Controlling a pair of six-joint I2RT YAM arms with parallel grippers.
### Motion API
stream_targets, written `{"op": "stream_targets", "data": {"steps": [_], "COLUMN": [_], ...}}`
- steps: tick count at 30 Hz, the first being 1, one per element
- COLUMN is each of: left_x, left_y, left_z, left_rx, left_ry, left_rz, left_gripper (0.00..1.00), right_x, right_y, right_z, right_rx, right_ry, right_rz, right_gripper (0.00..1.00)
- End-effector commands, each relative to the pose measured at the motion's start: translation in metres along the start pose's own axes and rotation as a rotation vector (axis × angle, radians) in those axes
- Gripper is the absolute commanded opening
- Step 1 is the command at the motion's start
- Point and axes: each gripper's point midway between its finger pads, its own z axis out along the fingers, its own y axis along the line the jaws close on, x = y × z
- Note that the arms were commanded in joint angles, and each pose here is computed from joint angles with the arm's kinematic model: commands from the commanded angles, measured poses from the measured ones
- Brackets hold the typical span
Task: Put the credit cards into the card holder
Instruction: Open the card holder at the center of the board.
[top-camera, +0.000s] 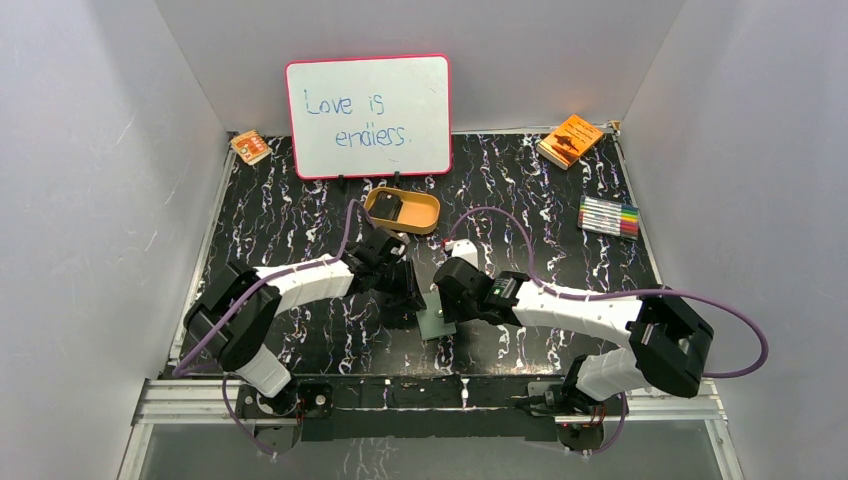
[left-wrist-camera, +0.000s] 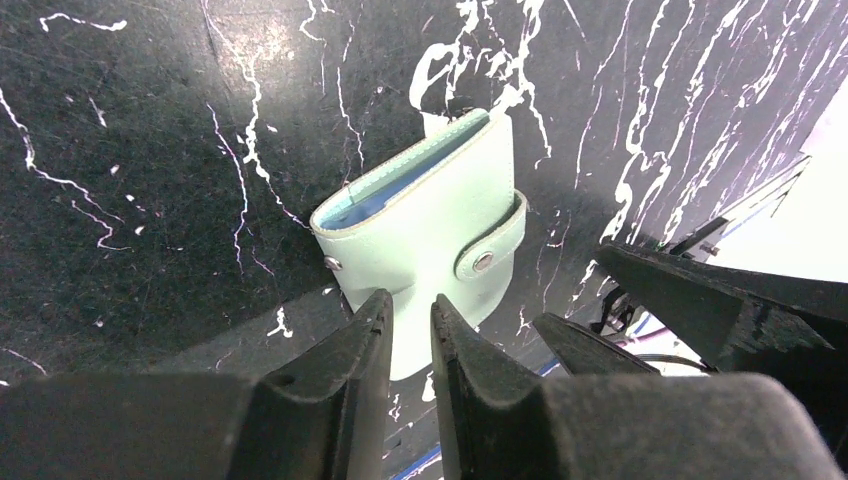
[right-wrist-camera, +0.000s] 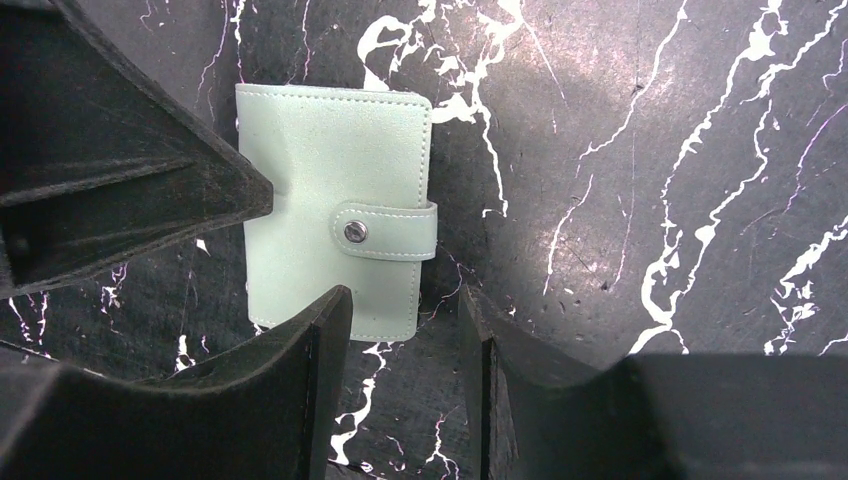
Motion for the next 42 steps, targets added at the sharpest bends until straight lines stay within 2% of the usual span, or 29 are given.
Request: {"op": "stream_targets", "data": {"steps": [1, 7, 23, 34, 42], "left_x": [0.003, 0.002, 0.027, 0.034, 0.034], "left_y": [-0.006, -0.008, 0.045, 0.055, 0.054], "left_z": [-0.002, 0.000, 0.022, 0.023, 0.022], "left_rx": [0.022, 0.038, -0.101, -0.122, -0.122], "left_ry": [0.007, 0.001, 0.053, 0.066, 0.067], "left_rz": [0.021, 0.023, -0.041, -0.045, -0.038], "left_gripper": [0.18, 0.16, 0.00, 0.00, 0.00], "right_x": [-0.017, -0.015, -0.022, -0.019, -0.011], "right_y": [0.013, 0.020, 0.038, 0.017, 0.014], "right_z": [-0.007, -0.007, 0.006, 0.026, 0.035], "right_rx": [-0.033, -0.057, -0.006, 0.194, 0.230], "right_ry": [-0.045, -0.042, -0.054, -0.029, -0.003], "right_rz": [0.034, 0.041, -0.073, -0.169, -0.182], "right_gripper": [0.52, 0.51, 0.50, 0.52, 0.54]}}
